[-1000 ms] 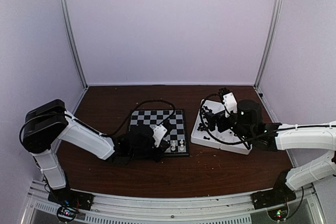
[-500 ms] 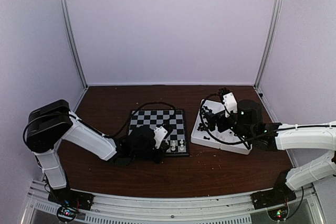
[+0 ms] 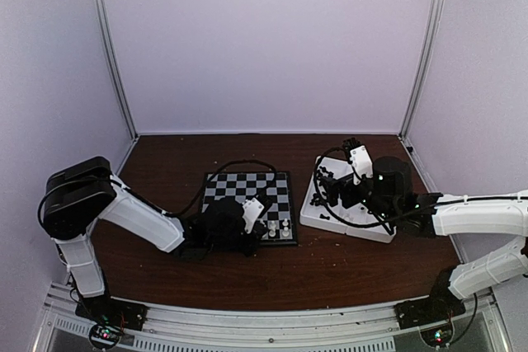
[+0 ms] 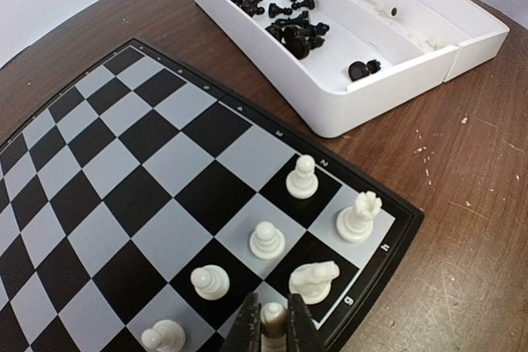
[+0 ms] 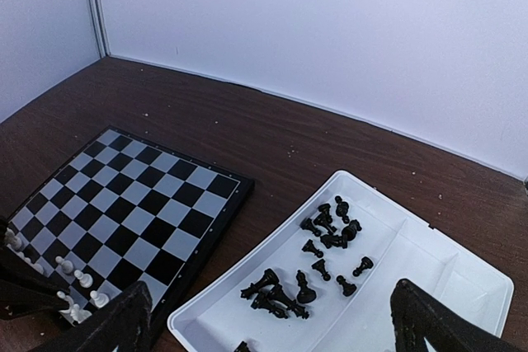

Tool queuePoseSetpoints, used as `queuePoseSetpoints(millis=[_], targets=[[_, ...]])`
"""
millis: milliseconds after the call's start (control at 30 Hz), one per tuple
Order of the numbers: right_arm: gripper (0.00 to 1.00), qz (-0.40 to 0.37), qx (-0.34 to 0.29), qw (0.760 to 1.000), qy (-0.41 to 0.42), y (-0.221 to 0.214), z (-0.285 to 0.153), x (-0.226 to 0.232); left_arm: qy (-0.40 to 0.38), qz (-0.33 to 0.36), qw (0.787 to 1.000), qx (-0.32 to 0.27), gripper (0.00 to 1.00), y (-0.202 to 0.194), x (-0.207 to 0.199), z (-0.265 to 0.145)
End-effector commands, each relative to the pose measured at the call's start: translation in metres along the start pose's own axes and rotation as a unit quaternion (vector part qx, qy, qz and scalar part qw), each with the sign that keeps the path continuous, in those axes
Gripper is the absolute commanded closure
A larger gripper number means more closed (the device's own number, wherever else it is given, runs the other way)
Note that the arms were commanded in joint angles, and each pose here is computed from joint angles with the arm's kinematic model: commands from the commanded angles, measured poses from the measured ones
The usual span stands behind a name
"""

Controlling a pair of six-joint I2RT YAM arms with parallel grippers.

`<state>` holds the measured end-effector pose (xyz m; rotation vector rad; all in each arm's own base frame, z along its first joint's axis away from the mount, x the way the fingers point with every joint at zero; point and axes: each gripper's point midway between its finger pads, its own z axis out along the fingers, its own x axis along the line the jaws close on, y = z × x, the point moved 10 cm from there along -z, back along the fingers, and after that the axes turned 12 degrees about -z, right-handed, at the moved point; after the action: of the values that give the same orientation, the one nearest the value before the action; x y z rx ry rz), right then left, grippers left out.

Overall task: Set up the chess pieces on the board
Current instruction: Place the chess piece on the chessboard.

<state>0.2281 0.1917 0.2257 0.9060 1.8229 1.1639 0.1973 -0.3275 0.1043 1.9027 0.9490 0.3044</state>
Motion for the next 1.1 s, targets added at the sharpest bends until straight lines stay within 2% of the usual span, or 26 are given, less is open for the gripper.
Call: queuePoseSetpoints(millis=[0, 300, 600, 733, 933, 1067], targets=[[0.0, 0.007, -0.004, 1.0, 0.0, -0.002, 0.001, -0.001, -0.005, -0.011, 1.0, -0.024, 0.9, 0.009, -0.004, 0.005], [0.0, 0.007, -0.003, 1.0, 0.002, -0.002, 0.001, -0.001, 0.002, -0.011, 1.0, -0.018, 0.8, 0.014, -0.004, 0.003], [0.0, 0.007, -0.003, 1.0, 0.003, -0.001, 0.002, -0.001, -0.001, -0.015, 1.0, -0.02, 0.79, 0.025, -0.006, -0.009], [0.0, 0.006, -0.001, 1.0, 0.003, -0.001, 0.002, -0.001, 0.006, -0.027, 0.999, -0.018, 0.74, 0.039, -0.007, -0.027], [0.0, 0.013, 0.006, 1.0, -0.008, 0.0, 0.0, -0.004, 0.029, -0.061, 0.997, -0.034, 0.59, 0.071, -0.004, -0.073], [0.01, 0.04, 0.058, 0.997, -0.027, 0.001, 0.0, -0.012, 0.098, -0.075, 0.992, -0.029, 0.39, 0.086, 0.007, -0.099]])
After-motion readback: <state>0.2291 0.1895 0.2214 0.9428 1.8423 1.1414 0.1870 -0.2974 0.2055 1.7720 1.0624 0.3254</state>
